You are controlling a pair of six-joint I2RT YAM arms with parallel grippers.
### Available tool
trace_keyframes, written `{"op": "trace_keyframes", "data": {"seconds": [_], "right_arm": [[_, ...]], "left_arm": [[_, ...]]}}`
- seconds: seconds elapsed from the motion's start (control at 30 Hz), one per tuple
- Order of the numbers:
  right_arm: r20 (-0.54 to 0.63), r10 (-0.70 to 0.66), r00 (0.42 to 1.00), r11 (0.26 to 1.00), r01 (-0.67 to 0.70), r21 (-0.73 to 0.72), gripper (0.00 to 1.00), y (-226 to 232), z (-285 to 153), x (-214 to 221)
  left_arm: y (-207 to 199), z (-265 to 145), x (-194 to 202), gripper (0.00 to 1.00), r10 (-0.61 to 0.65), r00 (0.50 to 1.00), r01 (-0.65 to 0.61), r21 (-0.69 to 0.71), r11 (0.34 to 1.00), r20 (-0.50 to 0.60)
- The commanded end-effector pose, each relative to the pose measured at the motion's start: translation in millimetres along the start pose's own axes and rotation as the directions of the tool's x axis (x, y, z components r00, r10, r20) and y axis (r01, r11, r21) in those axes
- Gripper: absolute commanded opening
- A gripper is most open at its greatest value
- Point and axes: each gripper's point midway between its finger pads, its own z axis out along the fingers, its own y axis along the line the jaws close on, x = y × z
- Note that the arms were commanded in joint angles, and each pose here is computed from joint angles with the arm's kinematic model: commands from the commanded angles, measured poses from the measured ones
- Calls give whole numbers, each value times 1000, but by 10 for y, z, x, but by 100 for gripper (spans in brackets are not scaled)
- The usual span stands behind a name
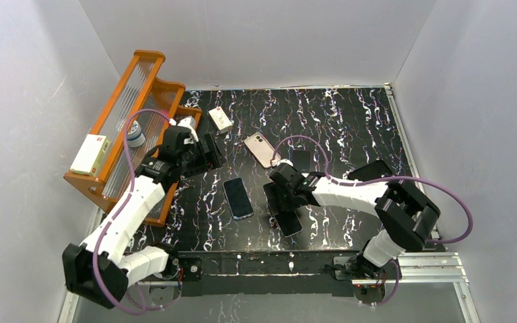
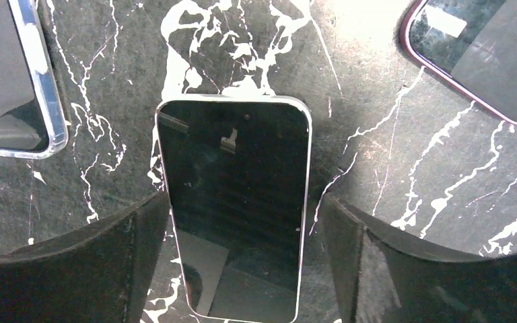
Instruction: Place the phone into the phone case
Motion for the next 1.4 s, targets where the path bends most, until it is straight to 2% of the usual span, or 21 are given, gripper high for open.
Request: {"op": "trace_keyframes", "data": {"seconds": [0.0, 0.1, 0.27, 0.4, 0.63, 0.87, 1.0, 1.37], "right_arm": [[-11, -13, 1000, 1000, 13, -25, 95, 14, -42, 95], [0, -21, 1000, 996, 20, -83, 99, 131, -123, 84], [-4, -41, 999, 998, 42, 51, 99, -49, -124, 145], [-11, -47, 999, 998, 47, 31, 98, -25, -79, 227], [-8, -75, 997, 995, 75, 58, 90, -14, -45, 252], [-2, -82, 997, 993, 82, 89, 72, -63, -60, 253], [15, -64, 998, 993, 62, 102, 68, -106, -122, 243], [25, 19, 1000, 988, -22, 156, 63, -233, -223, 303]], "left_arm": [[-142, 115, -249, 79, -71, 996, 71, 11, 997, 48], [-157, 188, -366, 79, -78, 995, 79, -5, 997, 70], [-203, 246, -483, 78, -83, 993, 84, -10, 996, 87], [-198, 318, -451, 77, -94, 993, 95, -12, 995, 70], [-143, 578, -330, 72, -114, 993, 115, -39, 993, 12], [-242, 917, -281, 67, -148, 989, 147, -31, 989, -3], [-354, 1180, -185, 64, -162, 987, 161, -15, 987, -26], [-508, 1931, -63, 57, -161, 985, 159, -35, 987, -63]]}}
